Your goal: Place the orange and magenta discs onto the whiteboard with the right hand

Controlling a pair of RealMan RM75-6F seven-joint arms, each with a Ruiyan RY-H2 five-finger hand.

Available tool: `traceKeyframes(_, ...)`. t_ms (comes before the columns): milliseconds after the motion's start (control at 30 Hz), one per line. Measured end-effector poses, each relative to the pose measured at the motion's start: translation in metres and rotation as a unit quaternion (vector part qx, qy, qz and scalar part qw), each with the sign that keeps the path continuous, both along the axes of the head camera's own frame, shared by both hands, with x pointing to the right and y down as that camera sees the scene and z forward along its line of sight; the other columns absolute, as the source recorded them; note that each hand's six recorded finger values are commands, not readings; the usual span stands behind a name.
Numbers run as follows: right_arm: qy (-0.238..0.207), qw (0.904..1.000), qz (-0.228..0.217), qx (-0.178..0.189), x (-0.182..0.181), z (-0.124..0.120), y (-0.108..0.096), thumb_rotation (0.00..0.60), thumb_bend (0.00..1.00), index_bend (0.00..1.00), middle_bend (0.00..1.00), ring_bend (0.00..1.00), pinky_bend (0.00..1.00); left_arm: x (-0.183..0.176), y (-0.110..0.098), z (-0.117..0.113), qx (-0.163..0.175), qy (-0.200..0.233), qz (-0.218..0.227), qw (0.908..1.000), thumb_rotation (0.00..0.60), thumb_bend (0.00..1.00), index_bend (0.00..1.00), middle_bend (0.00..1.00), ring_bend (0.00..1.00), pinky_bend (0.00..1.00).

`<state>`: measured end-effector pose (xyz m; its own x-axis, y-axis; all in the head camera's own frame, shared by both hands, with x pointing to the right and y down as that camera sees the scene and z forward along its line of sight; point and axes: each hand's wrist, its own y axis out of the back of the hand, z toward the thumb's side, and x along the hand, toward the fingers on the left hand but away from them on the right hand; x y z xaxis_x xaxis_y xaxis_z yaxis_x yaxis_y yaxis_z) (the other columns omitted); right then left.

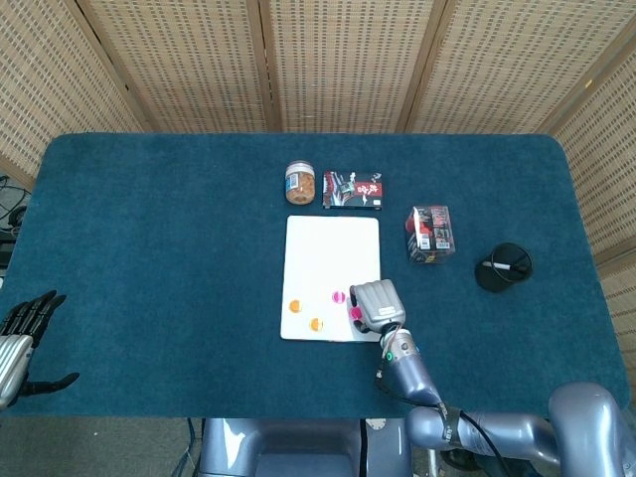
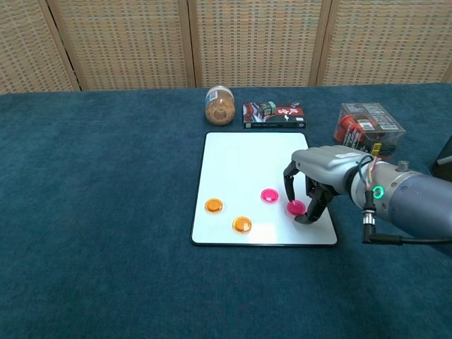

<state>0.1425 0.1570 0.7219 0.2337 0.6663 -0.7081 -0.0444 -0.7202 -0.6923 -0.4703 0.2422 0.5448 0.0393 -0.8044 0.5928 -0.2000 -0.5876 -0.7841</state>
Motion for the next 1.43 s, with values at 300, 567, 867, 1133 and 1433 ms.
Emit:
traceKeyframes(300,-0.004,1.0,0.0,0.001,-0.001,-0.002,0.0,0.6,0.31,0.42,1.0,1.0,1.0,0.0,0.0,0.0,0.0,0.001,-0.001,1.0,0.6,0.0,0.0,0.0,0.0,0.0)
traceKeyframes(567,-0.026,0.9995,-0.005,0.019,-0.001,-0.025,-0.004,0.6,0.31,0.42,1.0,1.0,1.0,-0.001,-0.001,-0.002,0.002,0.005,-0.004,1.0,0.6,0.0,0.0,0.0,0.0,0.0)
traceKeyframes(867,-0.097,0.9888,0.003,0.114,0.046,-0.096,-0.019,0.6,0.3,0.42,0.84,0.95,1.0,-0.004,0.0,-0.011,0.017,0.013,-0.009,0.9997,0.6,0.0,0.0,0.0,0.0,0.0)
traceKeyframes(1133,-0.118,0.9641,0.046,0.234,0.16,-0.144,-0.004,0.6,0.06,0.26,0.26,0.21,0.54,-0.007,0.0,-0.016,0.038,0.001,-0.012,0.9992,0.6,0.0,0.0,0.0,0.0,0.0)
traceKeyframes(1433,-0.065,0.9575,0.128,0.25,0.254,-0.17,0.049,0.6,0.0,0.0,0.0,0.0,0.0,-0.011,0.002,-0.021,0.076,-0.044,-0.025,0.9958,0.6,0.0,0.0,0.0,0.0,0.0)
